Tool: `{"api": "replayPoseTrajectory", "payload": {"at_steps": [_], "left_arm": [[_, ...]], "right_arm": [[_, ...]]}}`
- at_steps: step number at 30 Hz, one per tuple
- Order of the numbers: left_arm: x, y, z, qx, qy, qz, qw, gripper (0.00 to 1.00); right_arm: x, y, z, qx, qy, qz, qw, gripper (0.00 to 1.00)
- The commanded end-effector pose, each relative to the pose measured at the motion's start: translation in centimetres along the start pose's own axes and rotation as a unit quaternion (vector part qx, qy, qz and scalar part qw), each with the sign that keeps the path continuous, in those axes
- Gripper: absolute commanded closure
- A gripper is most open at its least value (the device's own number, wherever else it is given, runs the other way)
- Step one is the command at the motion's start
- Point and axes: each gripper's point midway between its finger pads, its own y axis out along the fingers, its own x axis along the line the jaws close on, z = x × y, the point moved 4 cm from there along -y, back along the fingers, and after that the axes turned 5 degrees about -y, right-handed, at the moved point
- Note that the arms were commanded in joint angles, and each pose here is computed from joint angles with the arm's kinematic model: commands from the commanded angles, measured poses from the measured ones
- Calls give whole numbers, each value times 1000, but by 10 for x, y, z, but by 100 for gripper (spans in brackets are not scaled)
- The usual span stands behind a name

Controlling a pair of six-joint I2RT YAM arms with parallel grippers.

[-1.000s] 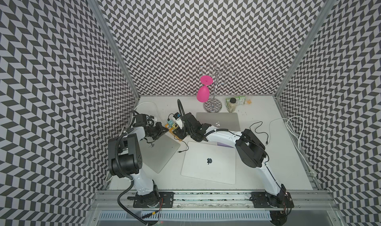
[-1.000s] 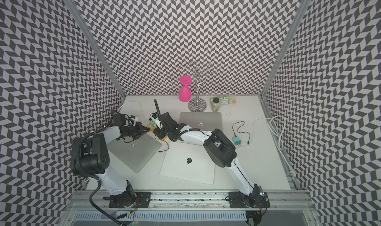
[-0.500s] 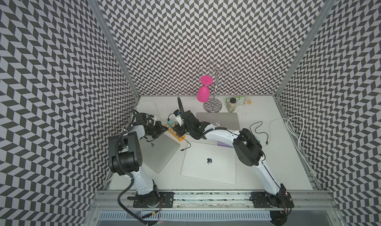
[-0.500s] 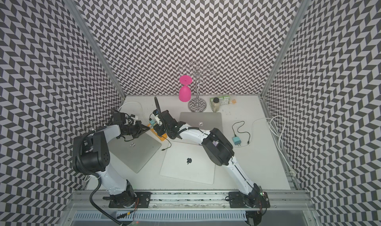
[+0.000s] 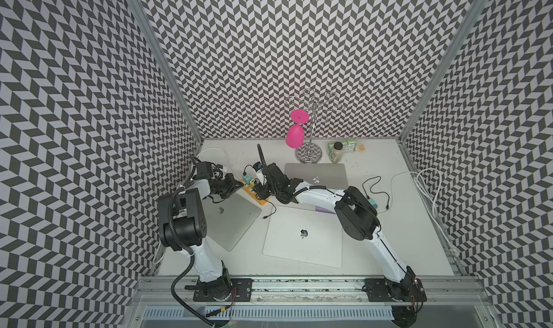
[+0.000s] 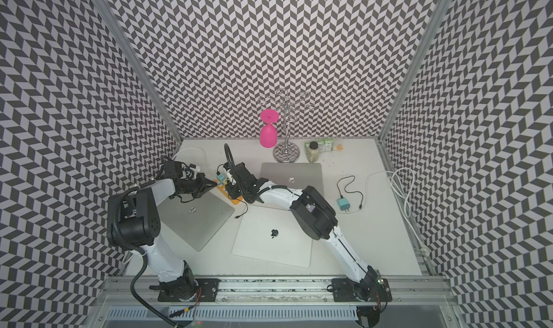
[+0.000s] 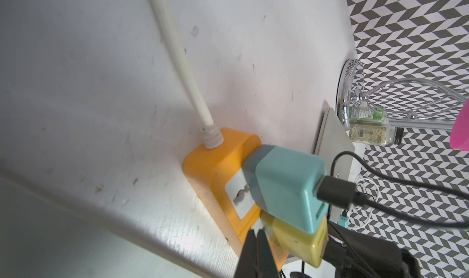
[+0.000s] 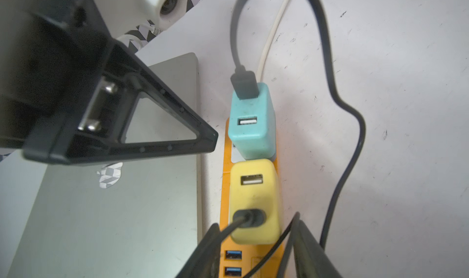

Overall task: Unplug the laptop charger
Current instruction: Remove the plug from the socket.

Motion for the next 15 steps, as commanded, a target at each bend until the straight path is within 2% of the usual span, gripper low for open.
{"api": "replayPoseTrajectory", "payload": {"at_steps": [1,15], "left_arm": [[-2,0,-9,-6,12,5,1000,100],[0,8,-17,-4,8,15,1000,100]], "right_arm": [[-3,6,-10,-28,-3,13,999,57],[-4,11,-13,-45,-14,29,998,59]]}}
